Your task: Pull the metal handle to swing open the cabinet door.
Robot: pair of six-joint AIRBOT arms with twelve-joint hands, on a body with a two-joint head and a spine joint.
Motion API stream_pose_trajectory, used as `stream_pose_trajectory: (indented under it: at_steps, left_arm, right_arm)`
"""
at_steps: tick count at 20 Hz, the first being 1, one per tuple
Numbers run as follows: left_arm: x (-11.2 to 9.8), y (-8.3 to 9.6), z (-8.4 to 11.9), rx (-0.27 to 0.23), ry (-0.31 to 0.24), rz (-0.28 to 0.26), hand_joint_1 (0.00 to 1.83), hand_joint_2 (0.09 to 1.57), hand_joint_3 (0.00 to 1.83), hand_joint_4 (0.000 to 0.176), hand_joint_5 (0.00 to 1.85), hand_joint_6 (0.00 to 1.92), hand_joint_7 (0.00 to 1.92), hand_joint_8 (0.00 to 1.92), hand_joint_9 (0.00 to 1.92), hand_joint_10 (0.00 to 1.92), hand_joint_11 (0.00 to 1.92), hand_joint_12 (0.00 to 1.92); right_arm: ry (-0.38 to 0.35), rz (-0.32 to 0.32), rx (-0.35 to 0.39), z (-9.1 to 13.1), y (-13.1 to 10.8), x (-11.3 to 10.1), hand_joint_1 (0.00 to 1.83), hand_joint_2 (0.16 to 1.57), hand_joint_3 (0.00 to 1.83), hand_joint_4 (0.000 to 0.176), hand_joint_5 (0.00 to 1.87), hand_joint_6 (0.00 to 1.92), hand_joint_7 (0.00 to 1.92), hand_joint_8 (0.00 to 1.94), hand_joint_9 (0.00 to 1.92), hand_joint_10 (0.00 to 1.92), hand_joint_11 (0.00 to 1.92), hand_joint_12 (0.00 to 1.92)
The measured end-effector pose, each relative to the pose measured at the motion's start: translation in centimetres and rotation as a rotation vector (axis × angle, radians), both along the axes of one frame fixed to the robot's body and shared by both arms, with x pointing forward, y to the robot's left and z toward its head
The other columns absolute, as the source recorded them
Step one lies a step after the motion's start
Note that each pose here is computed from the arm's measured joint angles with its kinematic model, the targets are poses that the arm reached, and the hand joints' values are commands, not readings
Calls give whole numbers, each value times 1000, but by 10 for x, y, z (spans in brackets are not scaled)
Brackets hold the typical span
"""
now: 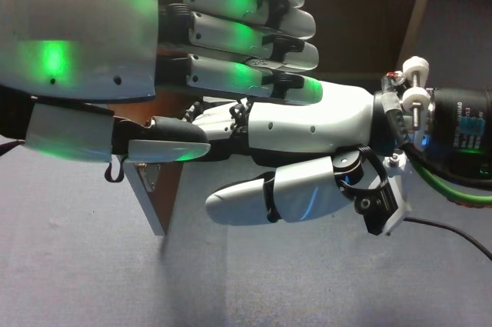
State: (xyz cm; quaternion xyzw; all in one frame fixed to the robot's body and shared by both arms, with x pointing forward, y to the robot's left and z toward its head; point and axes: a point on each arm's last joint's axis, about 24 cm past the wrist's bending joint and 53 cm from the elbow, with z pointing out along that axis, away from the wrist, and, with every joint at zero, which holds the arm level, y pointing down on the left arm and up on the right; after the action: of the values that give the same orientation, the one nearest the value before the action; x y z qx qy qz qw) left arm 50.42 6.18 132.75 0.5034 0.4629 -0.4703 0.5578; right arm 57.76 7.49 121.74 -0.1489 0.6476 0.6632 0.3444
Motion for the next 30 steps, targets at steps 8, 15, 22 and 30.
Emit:
stream_pose_trajectory:
  at_steps: [8, 15, 22, 30]
  left_arm:
    - [0, 0, 0, 0, 0, -1, 0, 1571, 157, 0, 334, 0, 391, 1, 390, 2, 62, 768]
    - [0, 0, 0, 0, 0, 0, 0, 1571, 155, 0, 338, 2, 395, 2, 395, 3, 67, 772]
    - [0, 0, 0, 0, 0, 0, 0, 1571, 157, 0, 327, 0, 385, 0, 386, 0, 59, 770]
    - [0, 0, 0, 0, 0, 0, 0, 1571, 157, 0, 334, 3, 387, 1, 390, 1, 65, 772]
  right_arm:
    - [-53, -69, -58, -1, -33, 21, 0, 1571, 87, 0, 191, 2, 281, 2, 274, 2, 0, 747]
    - [-144, -126, -87, 17, -63, 42, 0, 1571, 77, 0, 192, 3, 281, 3, 274, 4, 0, 759]
    - [-181, -149, -45, 45, -69, 50, 0, 1571, 85, 0, 176, 1, 263, 0, 255, 0, 0, 717]
    - [-199, -180, -44, 54, -77, 63, 0, 1571, 90, 0, 177, 0, 269, 1, 262, 1, 0, 734]
